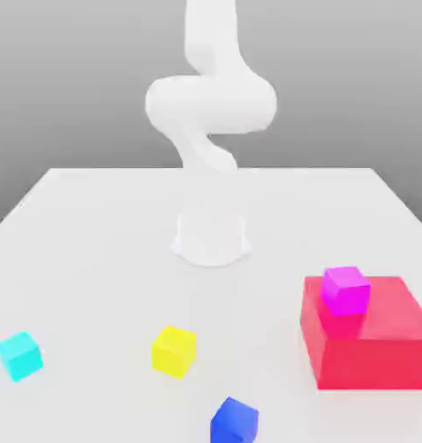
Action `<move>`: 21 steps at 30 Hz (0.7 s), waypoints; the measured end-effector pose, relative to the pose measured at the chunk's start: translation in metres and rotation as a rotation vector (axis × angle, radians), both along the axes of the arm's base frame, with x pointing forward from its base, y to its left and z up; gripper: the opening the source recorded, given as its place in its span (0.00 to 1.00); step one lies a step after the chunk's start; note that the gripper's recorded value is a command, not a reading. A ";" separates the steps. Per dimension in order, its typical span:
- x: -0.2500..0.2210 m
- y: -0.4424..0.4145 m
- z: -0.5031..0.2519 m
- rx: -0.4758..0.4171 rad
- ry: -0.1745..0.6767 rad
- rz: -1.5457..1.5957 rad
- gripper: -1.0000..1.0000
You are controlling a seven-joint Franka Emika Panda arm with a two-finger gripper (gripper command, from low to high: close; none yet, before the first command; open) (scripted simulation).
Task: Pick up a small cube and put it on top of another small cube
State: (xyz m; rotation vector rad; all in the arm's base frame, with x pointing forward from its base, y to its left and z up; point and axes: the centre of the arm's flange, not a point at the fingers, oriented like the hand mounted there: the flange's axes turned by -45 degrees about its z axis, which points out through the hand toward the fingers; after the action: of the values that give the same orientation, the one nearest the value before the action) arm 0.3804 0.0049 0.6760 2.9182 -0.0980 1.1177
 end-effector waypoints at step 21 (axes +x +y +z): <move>0.129 0.010 -0.370 0.116 0.537 -0.358 0.50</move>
State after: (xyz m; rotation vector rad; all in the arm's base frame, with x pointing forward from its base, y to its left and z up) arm 0.5096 0.0154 0.3063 3.0082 -0.6567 0.2753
